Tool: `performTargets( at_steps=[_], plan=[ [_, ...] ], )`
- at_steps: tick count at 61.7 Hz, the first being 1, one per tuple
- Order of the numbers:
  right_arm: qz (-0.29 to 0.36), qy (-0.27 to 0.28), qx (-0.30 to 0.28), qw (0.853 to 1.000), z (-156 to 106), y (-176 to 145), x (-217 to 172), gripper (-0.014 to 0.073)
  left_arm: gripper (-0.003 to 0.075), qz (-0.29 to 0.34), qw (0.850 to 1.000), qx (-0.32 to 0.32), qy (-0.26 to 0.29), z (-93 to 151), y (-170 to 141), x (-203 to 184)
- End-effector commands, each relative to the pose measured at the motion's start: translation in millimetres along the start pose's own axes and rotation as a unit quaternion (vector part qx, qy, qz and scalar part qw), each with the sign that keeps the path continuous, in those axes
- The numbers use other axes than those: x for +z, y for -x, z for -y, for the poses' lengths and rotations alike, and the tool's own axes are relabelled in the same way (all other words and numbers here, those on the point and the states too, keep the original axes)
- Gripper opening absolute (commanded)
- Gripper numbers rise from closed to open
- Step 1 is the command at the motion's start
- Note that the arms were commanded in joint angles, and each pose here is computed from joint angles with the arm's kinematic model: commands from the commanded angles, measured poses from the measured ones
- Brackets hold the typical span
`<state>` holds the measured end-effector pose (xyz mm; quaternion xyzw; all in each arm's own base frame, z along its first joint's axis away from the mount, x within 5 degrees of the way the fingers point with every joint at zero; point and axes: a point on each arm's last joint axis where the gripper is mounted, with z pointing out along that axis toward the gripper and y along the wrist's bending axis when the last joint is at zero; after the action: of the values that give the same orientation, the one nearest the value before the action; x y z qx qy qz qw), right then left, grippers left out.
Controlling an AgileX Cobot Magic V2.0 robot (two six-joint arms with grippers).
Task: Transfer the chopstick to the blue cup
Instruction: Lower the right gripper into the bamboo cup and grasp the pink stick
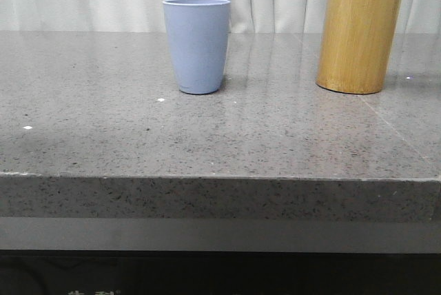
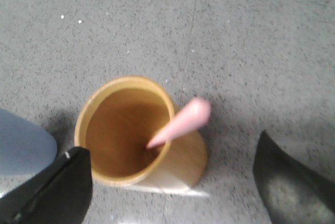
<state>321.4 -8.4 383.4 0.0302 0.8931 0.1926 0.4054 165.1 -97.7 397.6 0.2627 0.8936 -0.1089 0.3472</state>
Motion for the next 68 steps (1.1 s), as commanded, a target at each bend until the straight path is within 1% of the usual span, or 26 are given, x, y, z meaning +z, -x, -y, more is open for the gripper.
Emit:
performTargets(
  at_steps=[1, 14, 24, 28, 40, 43, 48, 60, 68],
  plan=[
    [0.053, 0.019, 0.001, 0.998, -6, 22, -6, 0.0633, 0.0282, 0.057, 0.998, -0.002, -0.004, 3, 1, -15],
    [0.028, 0.041, 0.013, 0.999, -4, 31, 12, 0.0633, 0.0282, 0.058, 0.998, -0.002, -0.004, 4, -3, -19],
    [0.024, 0.045, 0.010, 0.999, -5, 33, 11, 0.0628, 0.0282, 0.056, 0.998, -0.002, -0.004, 4, -3, -18],
    [0.024, 0.046, 0.010, 0.999, -5, 33, 11, 0.0577, 0.0282, 0.056, 0.998, -0.002, -0.004, 4, -3, -18],
    [0.025, 0.045, 0.009, 0.999, -5, 33, 11, 0.0277, 0.0282, 0.056, 0.998, -0.002, -0.004, 4, -3, -18],
    [0.027, 0.045, 0.010, 0.999, -5, 33, 11, 0.0227, 0.0282, 0.056, 0.998, -0.002, -0.004, 4, -3, -18],
    [0.028, 0.045, 0.010, 0.999, -5, 34, 11, 0.0174, 0.0282, 0.056, 0.998, -0.002, -0.004, 4, -3, -18],
    [0.025, 0.046, 0.010, 0.999, -5, 33, 11, 0.0102, 0.0282, 0.054, 0.999, -0.002, -0.004, 4, -4, -17],
    [0.021, 0.047, 0.004, 0.999, -5, 32, 11, 0.0019, 0.0282, 0.054, 0.999, -0.002, -0.004, 4, -4, -17]
  ],
)
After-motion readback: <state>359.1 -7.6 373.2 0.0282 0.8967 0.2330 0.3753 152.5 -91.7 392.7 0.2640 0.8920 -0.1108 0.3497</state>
